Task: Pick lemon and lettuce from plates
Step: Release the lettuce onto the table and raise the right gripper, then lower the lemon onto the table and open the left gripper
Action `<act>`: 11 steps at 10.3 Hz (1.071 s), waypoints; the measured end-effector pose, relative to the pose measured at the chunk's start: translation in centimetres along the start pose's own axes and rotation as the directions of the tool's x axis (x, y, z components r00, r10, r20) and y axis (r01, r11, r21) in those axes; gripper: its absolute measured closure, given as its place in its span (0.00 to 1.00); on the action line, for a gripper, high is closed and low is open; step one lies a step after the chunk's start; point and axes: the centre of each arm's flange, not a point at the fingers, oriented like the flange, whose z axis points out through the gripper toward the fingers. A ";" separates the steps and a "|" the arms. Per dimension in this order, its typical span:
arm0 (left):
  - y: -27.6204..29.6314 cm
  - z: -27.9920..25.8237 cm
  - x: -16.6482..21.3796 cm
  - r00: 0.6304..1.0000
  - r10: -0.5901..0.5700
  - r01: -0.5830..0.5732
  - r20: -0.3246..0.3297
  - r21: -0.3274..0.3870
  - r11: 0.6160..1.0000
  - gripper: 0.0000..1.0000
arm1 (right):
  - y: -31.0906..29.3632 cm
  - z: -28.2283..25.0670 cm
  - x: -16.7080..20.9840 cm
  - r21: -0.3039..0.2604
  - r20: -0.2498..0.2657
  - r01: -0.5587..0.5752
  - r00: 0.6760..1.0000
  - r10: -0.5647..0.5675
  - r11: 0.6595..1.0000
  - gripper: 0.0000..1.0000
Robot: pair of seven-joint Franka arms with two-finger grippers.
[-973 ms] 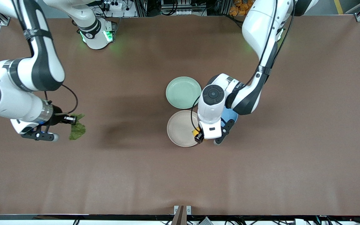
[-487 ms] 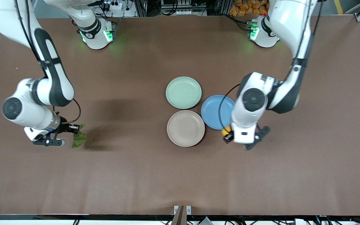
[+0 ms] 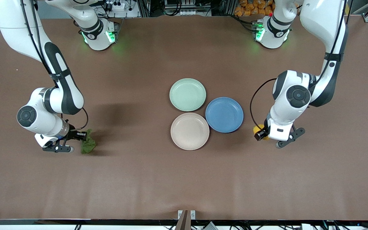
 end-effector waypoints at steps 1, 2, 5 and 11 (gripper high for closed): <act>-1.7 1.2 -0.2 1.000 0.029 -0.029 -0.003 -0.005 1.000 0.31 | -0.3 -2.5 0.1 0.008 0.014 0.004 1.000 -0.004 1.000 0.41; -3.1 2.3 0.0 0.999 0.052 -0.052 -0.013 -0.013 0.999 0.31 | -0.6 -6.0 0.1 0.019 0.028 0.008 1.000 -0.009 1.000 0.28; -5.8 5.4 0.0 0.992 0.128 -0.128 0.017 0.011 0.992 0.31 | -1.0 -16.2 -1.6 0.050 0.028 0.023 0.999 -0.024 0.998 0.00; -9.5 10.1 1.4 0.982 0.175 -0.178 0.072 0.043 0.983 0.07 | 1.6 -31.9 -7.5 0.048 -0.046 0.039 0.998 -0.037 0.998 0.00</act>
